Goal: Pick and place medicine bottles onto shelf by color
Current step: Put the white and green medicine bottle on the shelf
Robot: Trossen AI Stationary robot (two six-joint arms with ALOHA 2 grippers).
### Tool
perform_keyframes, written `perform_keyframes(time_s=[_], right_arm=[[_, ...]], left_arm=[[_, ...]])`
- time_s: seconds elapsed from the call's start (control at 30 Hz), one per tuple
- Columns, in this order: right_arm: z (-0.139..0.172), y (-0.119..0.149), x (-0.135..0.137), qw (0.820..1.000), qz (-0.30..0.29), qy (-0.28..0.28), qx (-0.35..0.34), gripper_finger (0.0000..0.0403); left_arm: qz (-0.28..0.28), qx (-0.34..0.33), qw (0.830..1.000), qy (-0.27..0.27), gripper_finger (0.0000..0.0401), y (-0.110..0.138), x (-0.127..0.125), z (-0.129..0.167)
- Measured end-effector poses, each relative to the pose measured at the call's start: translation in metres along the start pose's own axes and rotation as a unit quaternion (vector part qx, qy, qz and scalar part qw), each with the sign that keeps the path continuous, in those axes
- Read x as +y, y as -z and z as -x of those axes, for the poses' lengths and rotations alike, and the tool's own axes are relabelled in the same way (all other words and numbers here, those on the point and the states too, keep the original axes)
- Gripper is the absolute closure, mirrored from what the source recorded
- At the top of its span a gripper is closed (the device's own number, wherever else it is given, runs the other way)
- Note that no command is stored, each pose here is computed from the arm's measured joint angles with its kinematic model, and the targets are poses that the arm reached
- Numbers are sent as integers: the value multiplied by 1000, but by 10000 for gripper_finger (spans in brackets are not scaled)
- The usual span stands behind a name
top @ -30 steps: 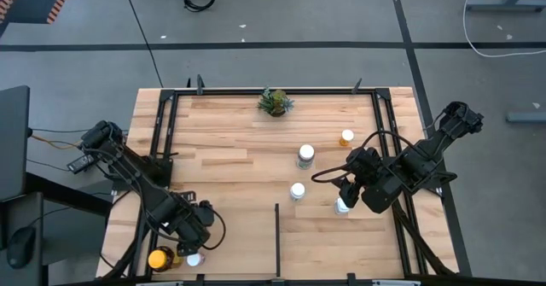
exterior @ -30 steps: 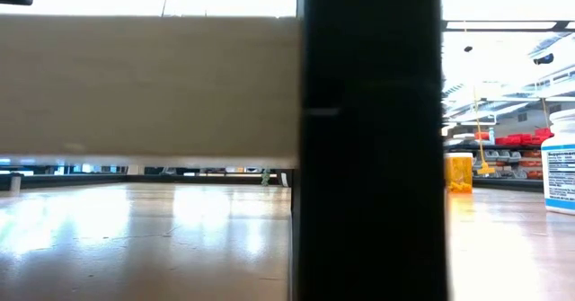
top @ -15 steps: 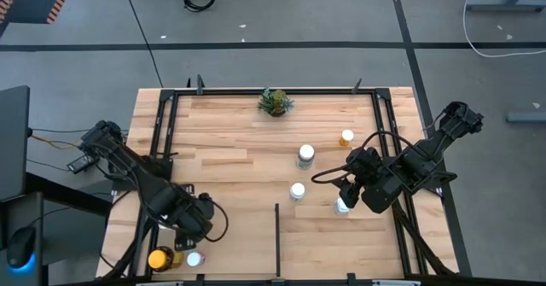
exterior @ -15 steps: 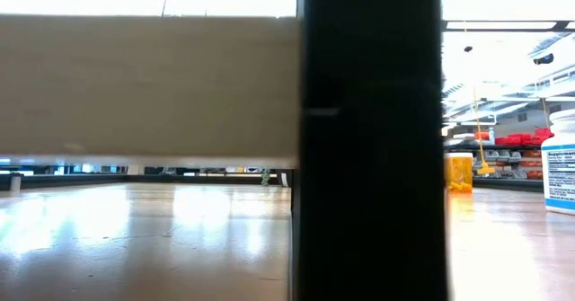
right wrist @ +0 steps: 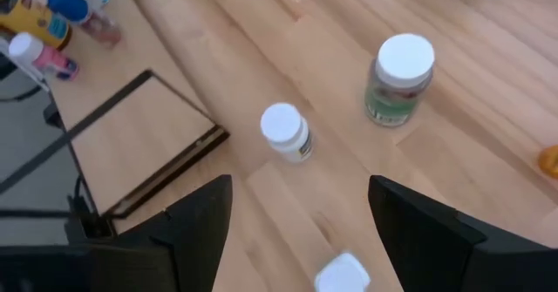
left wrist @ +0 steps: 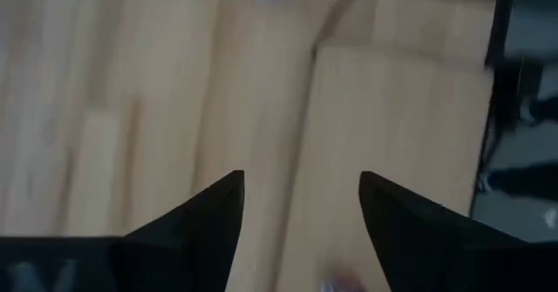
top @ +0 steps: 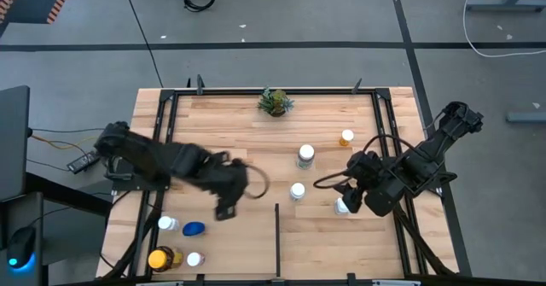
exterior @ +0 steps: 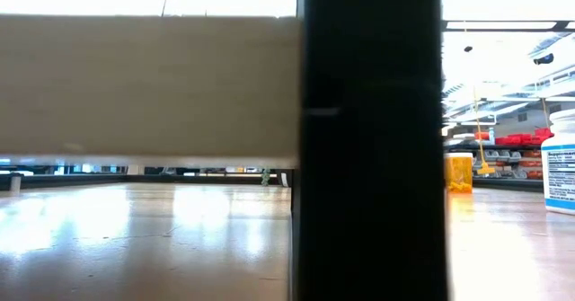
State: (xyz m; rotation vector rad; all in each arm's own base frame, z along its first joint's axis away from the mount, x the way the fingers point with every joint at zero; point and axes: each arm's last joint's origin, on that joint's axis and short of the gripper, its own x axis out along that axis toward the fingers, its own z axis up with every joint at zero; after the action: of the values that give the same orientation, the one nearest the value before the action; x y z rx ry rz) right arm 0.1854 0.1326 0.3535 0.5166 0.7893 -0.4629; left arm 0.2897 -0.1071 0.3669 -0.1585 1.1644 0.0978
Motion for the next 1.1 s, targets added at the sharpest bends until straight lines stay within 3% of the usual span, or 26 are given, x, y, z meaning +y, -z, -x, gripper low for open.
perform_keyframes(time_s=[0.2,0.37,0.6,0.77,0.9,1.1], right_arm=[[6,10,-2,1000,-8,8,15,126],[8,14,-3,998,-57,13,19,126],[8,14,-4,991,-132,22,13,126],[5,9,-7,985,-170,32,5,126],[3,6,-7,983,-179,36,2,126],[3,5,-7,980,-195,34,1,126]], left_arm=[[38,-85,996,-12,166,-65,21,-12],[30,-98,995,-19,154,-100,40,-28],[28,-66,996,-59,139,-124,84,-72],[24,-103,992,-71,138,-144,111,-93],[-11,-124,990,-72,138,-155,119,-110],[-55,-85,992,-77,125,-156,122,-150]])
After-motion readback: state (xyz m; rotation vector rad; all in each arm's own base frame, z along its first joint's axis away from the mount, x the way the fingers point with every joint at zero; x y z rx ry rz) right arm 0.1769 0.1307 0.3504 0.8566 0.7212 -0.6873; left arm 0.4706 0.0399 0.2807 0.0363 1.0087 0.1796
